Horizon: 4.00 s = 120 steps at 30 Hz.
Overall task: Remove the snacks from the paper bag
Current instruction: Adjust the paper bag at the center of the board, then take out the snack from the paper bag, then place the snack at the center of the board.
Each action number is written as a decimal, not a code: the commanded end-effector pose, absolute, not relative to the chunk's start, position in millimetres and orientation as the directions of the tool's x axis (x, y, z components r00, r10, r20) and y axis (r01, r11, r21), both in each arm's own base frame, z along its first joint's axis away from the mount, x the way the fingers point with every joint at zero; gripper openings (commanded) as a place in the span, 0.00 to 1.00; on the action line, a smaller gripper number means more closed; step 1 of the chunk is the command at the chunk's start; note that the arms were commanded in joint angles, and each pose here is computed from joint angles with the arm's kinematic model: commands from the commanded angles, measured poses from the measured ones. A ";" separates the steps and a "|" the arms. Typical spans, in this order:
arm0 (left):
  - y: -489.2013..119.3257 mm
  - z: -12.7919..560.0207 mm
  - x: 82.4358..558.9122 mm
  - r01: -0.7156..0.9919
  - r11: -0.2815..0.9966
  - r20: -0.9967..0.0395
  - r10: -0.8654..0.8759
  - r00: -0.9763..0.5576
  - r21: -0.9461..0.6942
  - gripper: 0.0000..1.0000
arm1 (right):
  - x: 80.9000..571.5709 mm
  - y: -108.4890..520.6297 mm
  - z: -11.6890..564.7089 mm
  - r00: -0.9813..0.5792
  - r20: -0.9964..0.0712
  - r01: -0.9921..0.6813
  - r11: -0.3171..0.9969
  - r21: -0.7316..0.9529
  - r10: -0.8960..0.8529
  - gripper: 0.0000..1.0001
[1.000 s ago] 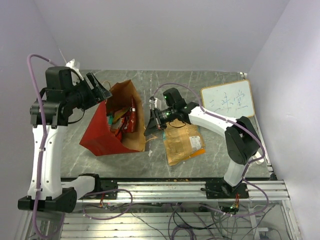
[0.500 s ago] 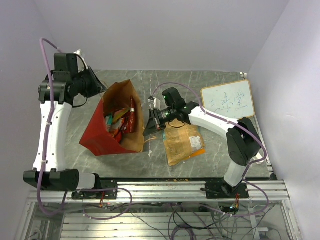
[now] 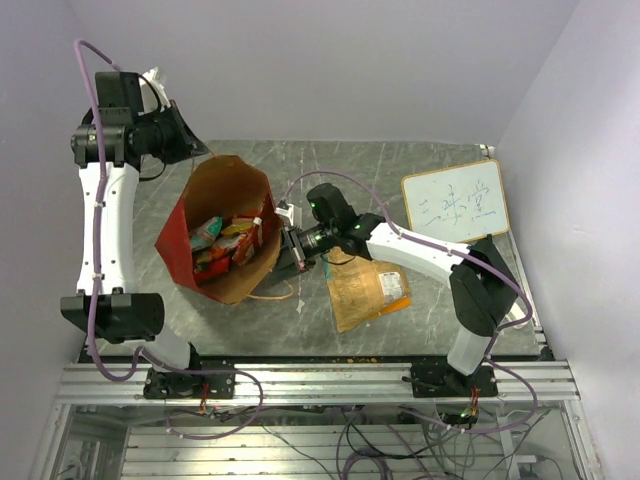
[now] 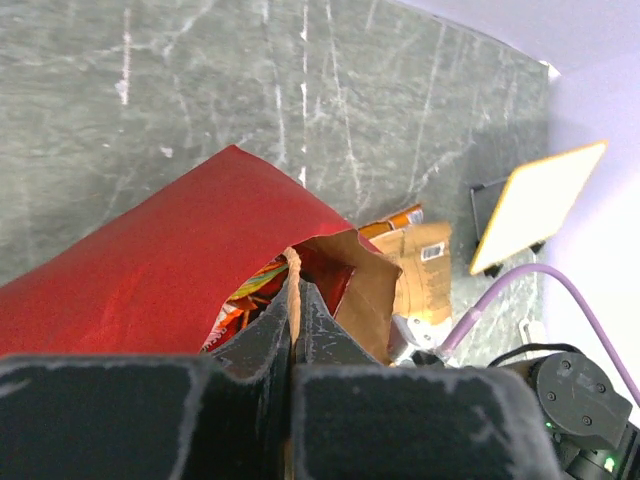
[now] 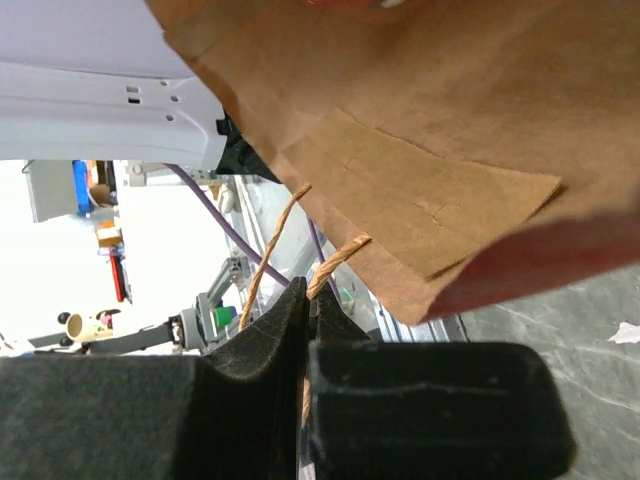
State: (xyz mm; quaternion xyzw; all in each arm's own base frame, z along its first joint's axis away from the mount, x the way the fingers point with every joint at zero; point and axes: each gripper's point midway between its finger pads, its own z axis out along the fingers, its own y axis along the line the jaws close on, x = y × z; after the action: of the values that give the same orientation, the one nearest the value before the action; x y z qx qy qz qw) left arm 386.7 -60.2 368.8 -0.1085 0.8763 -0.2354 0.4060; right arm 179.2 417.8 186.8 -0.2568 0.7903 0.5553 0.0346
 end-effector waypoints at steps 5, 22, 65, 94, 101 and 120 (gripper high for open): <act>-82.2 363.7 349.9 0.092 0.811 -0.640 -0.381 -0.667 -0.578 0.07 | 182.4 416.7 193.7 -0.848 -0.381 -0.486 0.253 0.837 -0.368 0.00; -90.3 352.5 318.5 0.009 0.756 -0.540 -0.459 -0.705 -0.654 0.07 | 245.8 338.5 274.4 -0.266 -0.834 -0.943 0.309 0.122 -0.483 0.71; -95.2 358.1 314.8 -0.061 0.684 -0.469 -0.559 -0.684 -0.727 0.07 | 262.4 451.5 169.3 0.839 -0.277 -0.536 -0.619 -0.575 -0.469 0.44; -87.2 357.1 295.4 -0.115 0.719 -0.465 -0.553 -0.692 -0.685 0.07 | 186.2 383.8 456.0 0.770 -0.597 -0.588 0.113 -0.801 -0.226 0.00; -81.5 361.3 304.8 -0.115 0.741 -0.494 -0.546 -0.677 -0.661 0.07 | 175.2 299.5 485.4 0.636 -0.725 -0.648 0.328 -0.688 -0.265 0.00; -82.7 367.2 302.0 -0.038 0.763 -0.555 -0.503 -0.663 -0.645 0.07 | 169.1 201.2 271.9 0.453 -0.427 -0.737 -0.059 -0.673 -0.782 0.00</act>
State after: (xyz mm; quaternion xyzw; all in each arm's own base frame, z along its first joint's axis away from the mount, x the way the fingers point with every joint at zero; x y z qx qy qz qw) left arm 304.0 -80.5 350.7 -0.1795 0.8715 -0.2950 0.3480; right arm 175.1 212.1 285.6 -0.7011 0.5383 -0.0161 0.4673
